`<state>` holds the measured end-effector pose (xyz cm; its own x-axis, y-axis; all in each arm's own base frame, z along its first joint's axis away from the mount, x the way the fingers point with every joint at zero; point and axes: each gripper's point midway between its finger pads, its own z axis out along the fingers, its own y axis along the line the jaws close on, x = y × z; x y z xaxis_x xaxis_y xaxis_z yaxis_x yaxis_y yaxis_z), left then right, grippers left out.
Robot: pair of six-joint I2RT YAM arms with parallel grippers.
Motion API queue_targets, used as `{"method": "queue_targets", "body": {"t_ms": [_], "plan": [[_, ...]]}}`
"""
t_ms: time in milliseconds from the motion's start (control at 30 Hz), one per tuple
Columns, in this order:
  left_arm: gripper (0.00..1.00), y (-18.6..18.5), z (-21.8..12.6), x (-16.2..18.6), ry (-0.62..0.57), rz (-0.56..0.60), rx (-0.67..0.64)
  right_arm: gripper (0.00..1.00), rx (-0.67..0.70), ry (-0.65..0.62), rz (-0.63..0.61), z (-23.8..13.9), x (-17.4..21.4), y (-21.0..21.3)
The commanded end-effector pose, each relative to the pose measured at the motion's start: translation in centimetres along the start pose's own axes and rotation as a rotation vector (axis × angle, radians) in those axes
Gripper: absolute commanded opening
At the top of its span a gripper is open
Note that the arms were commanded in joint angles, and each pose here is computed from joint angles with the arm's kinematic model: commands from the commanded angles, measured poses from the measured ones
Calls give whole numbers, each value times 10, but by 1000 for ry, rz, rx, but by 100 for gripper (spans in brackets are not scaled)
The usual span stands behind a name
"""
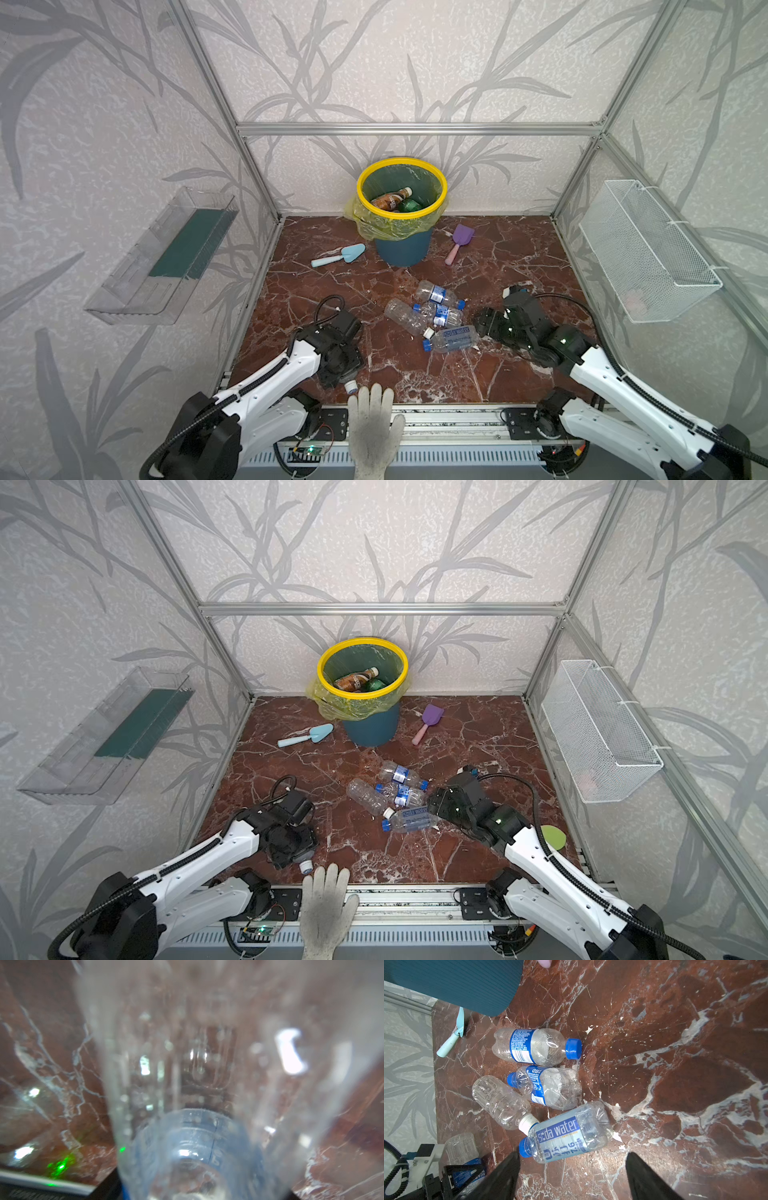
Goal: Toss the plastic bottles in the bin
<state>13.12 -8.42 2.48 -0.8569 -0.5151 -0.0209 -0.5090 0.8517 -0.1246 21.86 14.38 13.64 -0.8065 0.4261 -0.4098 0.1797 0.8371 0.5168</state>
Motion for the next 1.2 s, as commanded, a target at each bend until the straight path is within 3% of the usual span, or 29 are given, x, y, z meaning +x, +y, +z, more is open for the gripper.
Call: {"method": "queue_targets", "body": {"t_ms": [0, 467, 733, 1167], "plan": [[80, 1, -14, -9, -54, 2, -20, 81, 3, -12, 5, -9, -3, 1], [72, 1, -16, -20, -119, -7, -22, 80, 3, -7, 4, -8, -3, 3], [68, -1, -9, -14, -73, 18, -31, 79, 3, -7, 3, -7, -2, 2], [56, -25, -27, -21, -99, 71, 69, 79, 9, -11, 6, -7, -2, 1]]}}
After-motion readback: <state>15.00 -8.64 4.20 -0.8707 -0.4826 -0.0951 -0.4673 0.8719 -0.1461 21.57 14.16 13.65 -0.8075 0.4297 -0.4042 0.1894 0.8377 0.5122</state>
